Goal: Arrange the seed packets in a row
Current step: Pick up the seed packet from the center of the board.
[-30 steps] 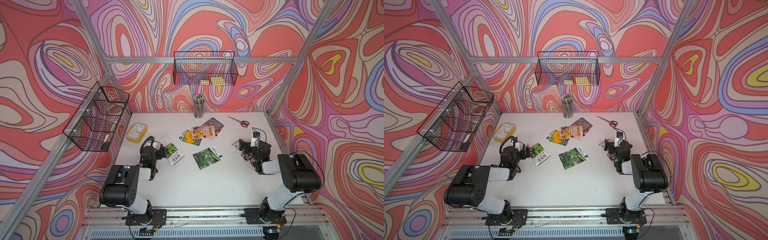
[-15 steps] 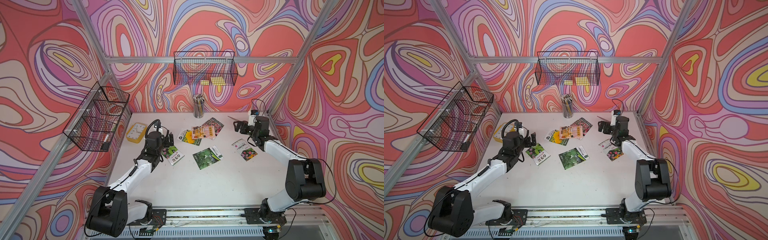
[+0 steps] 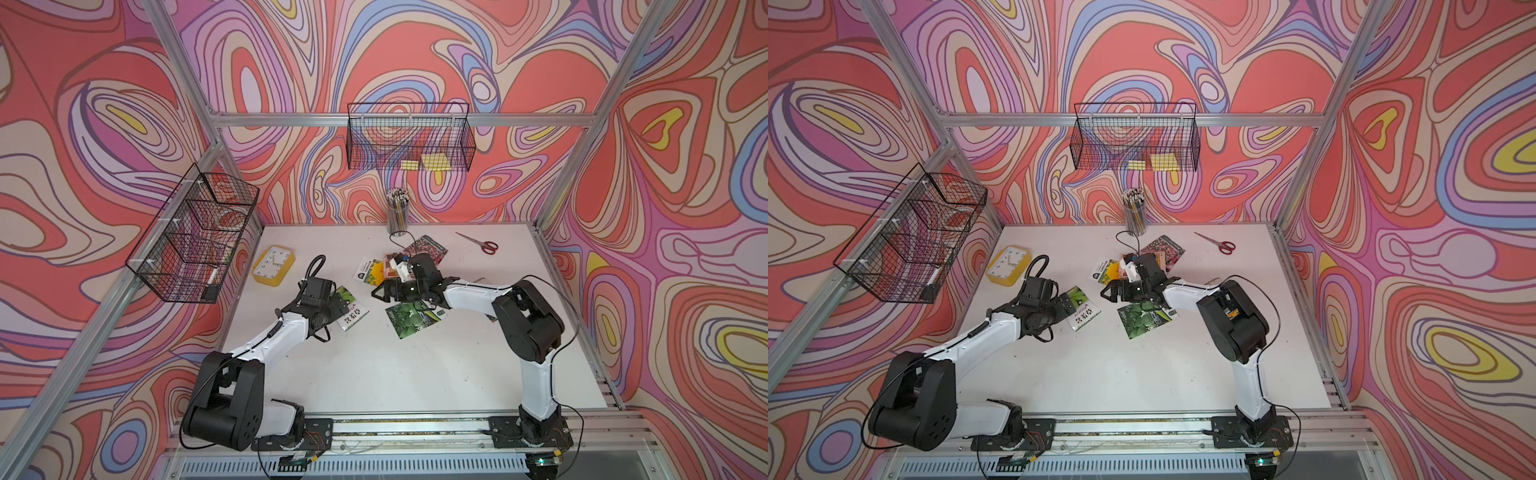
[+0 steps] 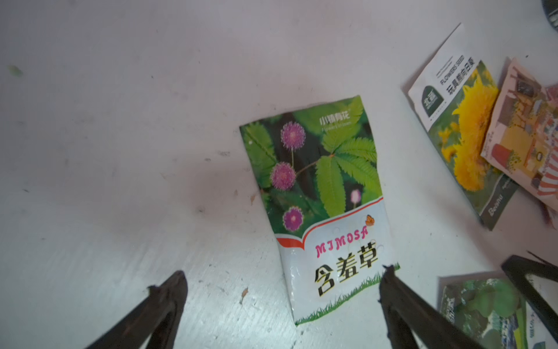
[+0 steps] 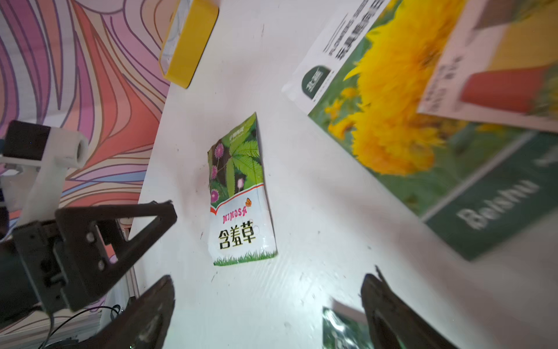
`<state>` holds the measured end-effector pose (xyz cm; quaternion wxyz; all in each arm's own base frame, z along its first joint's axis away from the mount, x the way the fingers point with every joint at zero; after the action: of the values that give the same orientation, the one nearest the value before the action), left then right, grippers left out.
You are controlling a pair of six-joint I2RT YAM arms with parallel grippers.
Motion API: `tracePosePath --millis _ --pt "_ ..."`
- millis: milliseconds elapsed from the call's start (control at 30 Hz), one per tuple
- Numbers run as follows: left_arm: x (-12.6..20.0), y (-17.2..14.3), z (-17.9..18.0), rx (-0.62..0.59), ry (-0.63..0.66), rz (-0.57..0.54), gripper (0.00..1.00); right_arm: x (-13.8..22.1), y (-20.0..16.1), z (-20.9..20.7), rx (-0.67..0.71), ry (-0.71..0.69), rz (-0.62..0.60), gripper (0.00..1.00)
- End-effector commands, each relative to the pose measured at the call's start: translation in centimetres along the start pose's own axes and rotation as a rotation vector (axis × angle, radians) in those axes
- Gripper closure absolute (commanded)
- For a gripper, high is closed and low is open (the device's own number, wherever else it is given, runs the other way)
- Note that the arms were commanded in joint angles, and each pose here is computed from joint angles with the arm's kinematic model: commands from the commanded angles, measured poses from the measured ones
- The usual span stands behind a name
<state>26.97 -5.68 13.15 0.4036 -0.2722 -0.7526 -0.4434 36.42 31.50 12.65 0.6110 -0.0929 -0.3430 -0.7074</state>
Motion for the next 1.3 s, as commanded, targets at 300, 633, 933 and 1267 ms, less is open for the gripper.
tracePosePath --millis 300,633,933,1267 --pt "-4.7 -2.8 1.3 0.184 -0.122 0.161 0.01 -7.5 0.8 -1.1 -0.11 -0.003 0.132 0.06" --pt "-7.9 -3.5 -0.1 0.235 -0.263 0.283 0.12 -9.4 -0.6 -3.1 -0.238 -0.019 0.213 0.14" --pt "-9.4 -4.0 -1.6 0.264 -0.489 0.33 0.54 -9.6 -1.9 -3.6 -0.345 0.089 0.243 0.32" --pt "-9.1 -4.2 -1.6 0.257 -0.506 0.349 1.0 -7.0 -0.7 -4.2 -0.368 0.089 0.153 0.34"
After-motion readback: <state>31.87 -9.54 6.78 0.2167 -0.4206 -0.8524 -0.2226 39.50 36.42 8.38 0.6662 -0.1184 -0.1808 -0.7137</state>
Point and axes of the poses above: each gripper's point midway between its finger pads, its own x axis back along the fingers, its own z axis along the line the jaws close on, y = z × x, the point moved 9 cm from there along x, back along the fingers, and after that the axes turned 8 degrees about -x, right-handed, at the moved point
